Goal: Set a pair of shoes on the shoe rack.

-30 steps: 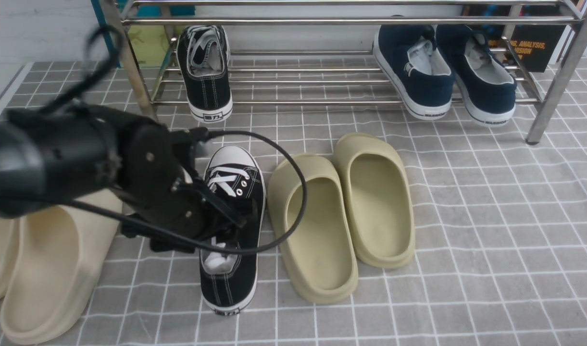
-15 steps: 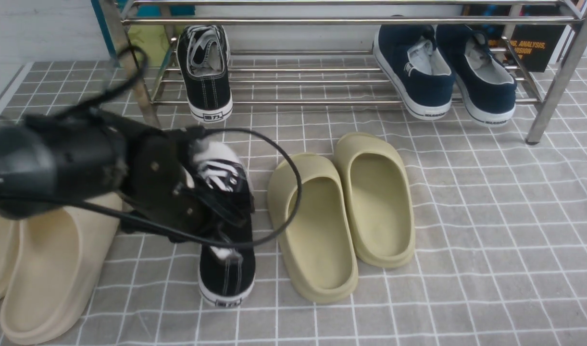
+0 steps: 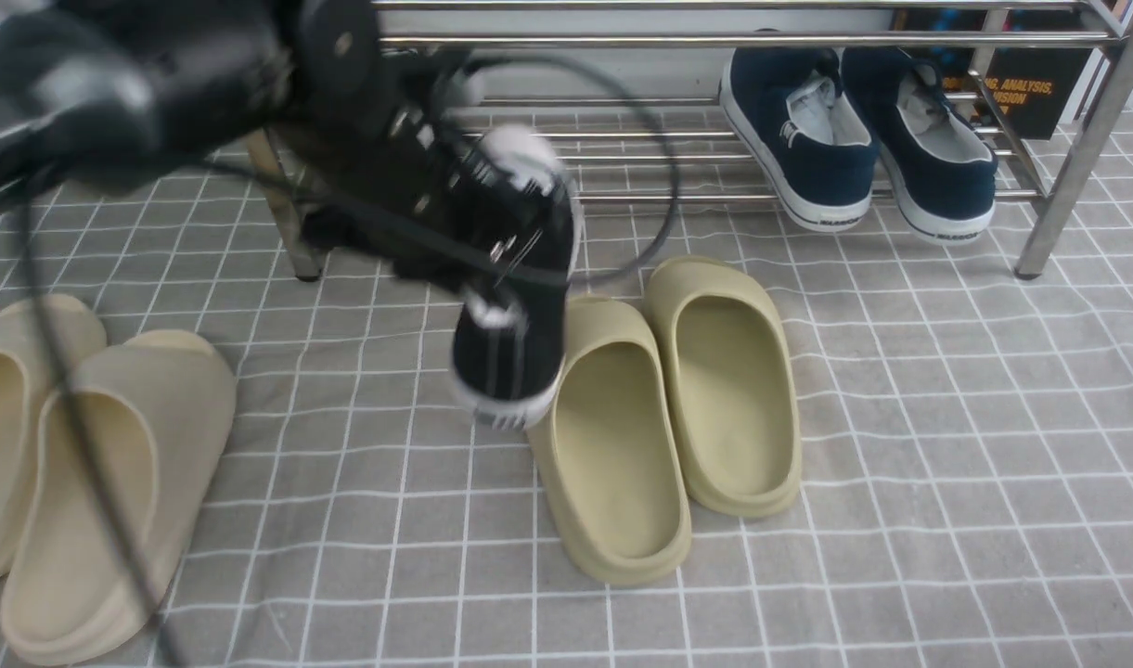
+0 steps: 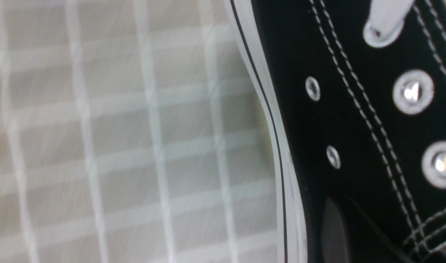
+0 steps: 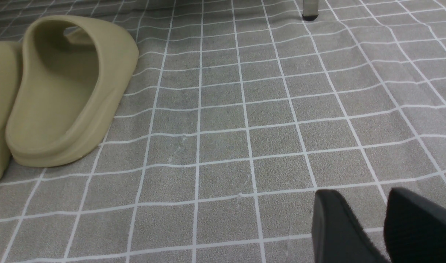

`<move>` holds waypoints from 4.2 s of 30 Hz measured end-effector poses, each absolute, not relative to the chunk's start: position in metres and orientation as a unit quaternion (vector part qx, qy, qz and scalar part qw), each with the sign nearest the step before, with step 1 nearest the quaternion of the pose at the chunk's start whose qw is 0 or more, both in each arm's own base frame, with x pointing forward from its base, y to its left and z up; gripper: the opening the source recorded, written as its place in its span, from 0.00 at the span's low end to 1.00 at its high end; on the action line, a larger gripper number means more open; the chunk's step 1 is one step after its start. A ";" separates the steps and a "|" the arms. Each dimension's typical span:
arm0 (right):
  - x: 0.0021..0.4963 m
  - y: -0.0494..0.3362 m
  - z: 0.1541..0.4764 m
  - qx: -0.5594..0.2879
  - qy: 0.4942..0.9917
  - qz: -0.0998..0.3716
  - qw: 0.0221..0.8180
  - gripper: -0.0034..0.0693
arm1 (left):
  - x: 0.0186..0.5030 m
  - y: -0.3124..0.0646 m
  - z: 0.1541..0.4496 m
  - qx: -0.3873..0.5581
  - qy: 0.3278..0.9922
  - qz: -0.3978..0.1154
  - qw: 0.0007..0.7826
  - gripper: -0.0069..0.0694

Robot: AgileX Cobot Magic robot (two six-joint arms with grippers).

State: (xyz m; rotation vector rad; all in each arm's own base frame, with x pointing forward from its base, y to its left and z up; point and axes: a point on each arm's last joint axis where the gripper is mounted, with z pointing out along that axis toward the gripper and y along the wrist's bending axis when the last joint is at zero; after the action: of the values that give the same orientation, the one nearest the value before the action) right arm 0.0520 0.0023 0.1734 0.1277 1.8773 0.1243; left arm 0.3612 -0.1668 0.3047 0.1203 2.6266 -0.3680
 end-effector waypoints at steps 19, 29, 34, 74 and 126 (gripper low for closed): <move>0.052 0.002 0.173 0.055 0.806 0.053 0.587 0.38 | 0.507 -0.176 0.273 -0.031 0.941 -0.109 0.320 0.10; 0.052 0.002 0.173 0.055 0.806 0.053 0.587 0.38 | 0.522 -0.177 0.270 -0.032 0.915 -0.125 0.382 0.12; 0.052 0.002 0.173 0.055 0.806 0.053 0.587 0.38 | 0.524 -0.178 0.272 -0.049 0.909 -0.136 0.392 0.25; 0.052 0.002 0.173 0.055 0.806 0.053 0.587 0.38 | 0.209 -0.081 0.397 0.072 0.898 -0.153 0.406 0.07; 0.052 0.002 0.173 0.055 0.806 0.053 0.587 0.38 | 0.051 -0.003 0.167 -0.048 0.818 -0.062 0.569 0.07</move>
State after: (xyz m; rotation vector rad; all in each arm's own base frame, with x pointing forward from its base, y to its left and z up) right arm 0.0520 0.0023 0.1734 0.1276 1.8773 0.1241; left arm 0.0511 -0.0032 0.1668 -0.1130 1.9210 -0.1463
